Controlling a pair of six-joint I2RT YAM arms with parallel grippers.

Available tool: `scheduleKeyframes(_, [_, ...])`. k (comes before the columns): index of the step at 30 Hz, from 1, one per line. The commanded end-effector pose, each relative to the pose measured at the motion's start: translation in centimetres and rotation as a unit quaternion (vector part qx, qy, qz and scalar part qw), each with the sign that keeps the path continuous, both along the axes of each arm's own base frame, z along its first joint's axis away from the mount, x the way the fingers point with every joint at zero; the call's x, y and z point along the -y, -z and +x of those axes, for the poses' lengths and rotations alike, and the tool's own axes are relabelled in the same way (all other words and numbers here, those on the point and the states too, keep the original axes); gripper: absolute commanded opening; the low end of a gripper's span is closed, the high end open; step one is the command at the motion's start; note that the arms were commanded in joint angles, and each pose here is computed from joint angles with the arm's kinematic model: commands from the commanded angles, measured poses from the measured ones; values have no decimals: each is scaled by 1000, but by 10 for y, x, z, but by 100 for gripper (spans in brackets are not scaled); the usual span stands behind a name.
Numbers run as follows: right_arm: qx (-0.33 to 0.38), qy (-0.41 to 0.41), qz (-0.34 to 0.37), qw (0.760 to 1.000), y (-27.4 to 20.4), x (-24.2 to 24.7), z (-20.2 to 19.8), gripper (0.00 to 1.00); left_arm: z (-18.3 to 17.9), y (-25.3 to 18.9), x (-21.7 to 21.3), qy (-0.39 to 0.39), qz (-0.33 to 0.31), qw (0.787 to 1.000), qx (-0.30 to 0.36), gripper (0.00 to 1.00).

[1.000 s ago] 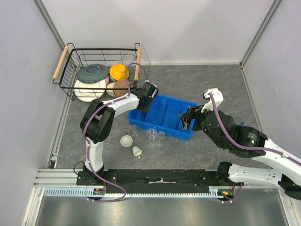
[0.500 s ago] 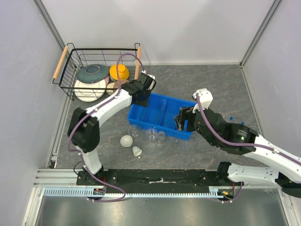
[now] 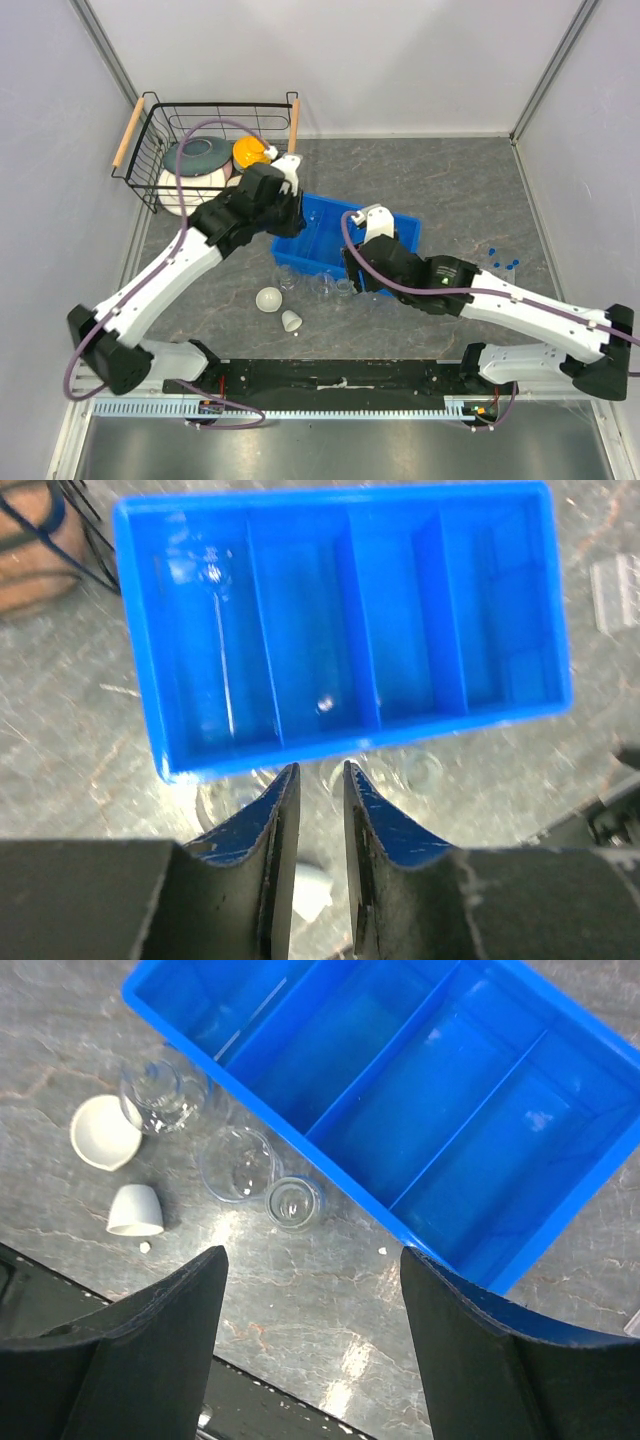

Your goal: Organize the chemistry lab equipment

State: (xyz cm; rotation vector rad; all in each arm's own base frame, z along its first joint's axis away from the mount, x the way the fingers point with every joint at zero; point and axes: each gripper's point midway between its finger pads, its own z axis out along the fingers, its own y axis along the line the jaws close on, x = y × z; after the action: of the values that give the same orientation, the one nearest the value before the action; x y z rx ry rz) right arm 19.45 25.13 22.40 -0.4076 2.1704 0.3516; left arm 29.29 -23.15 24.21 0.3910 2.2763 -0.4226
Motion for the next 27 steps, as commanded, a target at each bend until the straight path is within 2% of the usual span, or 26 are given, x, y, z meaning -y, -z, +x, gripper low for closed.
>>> scheduleKeyframes(1, [-11,1,7,1000,14,-14,6,77,-43,-32,4,32,-109,993,11,31])
scheduleKeyframes(4, [-33,2,7,999,30,-22,10,75,-71,-45,1,64,-157,985,21,33])
scheduleKeyframes(7, [-55,7,12,998,44,-27,15,74,-89,-45,-5,81,-176,981,25,42])
scheduleKeyframes(10, [-74,22,16,997,60,-26,24,72,-110,-49,-12,103,-195,975,38,56])
scheduleKeyframes(11, [-84,25,14,996,69,-24,24,72,-119,-54,-14,118,-204,971,49,65])
scheduleKeyframes(15, [-115,41,25,992,89,-27,28,67,-130,-46,-24,126,-201,970,60,80])
scheduleKeyframes(18, [-122,50,23,991,99,-29,31,64,-138,-44,-27,134,-204,968,63,84])
scheduleKeyframes(27, [-142,64,23,987,117,-41,38,59,-154,-45,-33,149,-219,962,69,85])
